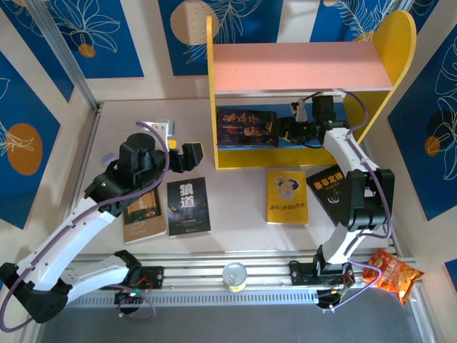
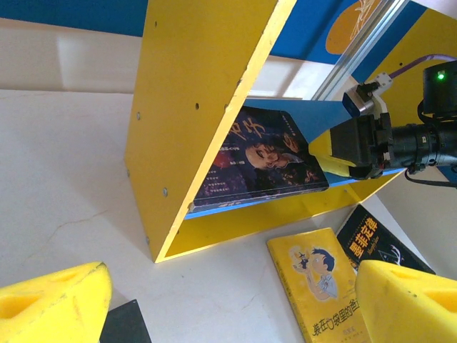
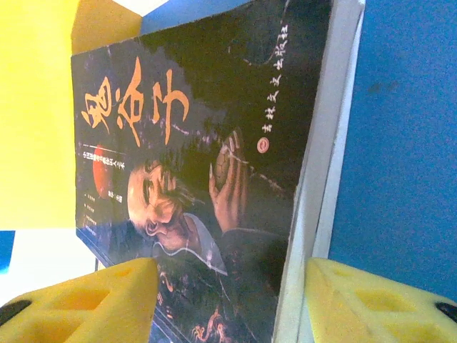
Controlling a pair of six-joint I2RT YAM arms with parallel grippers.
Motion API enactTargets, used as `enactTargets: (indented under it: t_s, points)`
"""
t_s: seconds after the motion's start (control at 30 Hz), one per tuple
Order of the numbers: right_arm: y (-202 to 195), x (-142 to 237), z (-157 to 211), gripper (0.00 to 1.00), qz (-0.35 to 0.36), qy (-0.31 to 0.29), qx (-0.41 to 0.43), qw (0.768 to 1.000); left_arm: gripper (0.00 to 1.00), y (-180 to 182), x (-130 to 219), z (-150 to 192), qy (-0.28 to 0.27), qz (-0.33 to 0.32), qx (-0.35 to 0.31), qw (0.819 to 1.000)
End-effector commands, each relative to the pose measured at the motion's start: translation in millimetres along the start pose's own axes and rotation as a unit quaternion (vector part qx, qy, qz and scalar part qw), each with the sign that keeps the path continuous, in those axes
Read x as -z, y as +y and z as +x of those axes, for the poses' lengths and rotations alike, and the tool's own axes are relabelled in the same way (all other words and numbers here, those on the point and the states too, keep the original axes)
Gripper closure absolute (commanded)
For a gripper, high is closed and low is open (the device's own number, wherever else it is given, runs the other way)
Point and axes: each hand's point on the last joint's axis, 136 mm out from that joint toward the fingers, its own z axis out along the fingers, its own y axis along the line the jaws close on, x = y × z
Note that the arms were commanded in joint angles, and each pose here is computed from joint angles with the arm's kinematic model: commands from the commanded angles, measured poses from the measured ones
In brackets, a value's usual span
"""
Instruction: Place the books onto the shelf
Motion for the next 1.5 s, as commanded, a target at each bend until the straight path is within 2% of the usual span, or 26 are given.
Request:
enactTargets:
  t_s: [0.0,0.3,0.83,1.47]
  points:
    - [23,-4,-4,0.43,-0.035,0.009,0.026,0.999,0.12,0,4,-8,-0.009,0.001,0.002,1.000]
    - [17,-5,-9,0.44,-0.019,0.007,0.021,1.000,0.12,2,4,-8,-0.009,-0.003,0.002,1.000]
    - [5,5,4,0.43,0.016,0.002,0.019,1.000,0.12,3,2,-5,-0.006,-0.005,0.002,1.000]
    - [19,6,12,0.43,-0.005,0.008,0.029,1.000,0.12,2,3,-7,-0.008,-0.003,0.001,1.000]
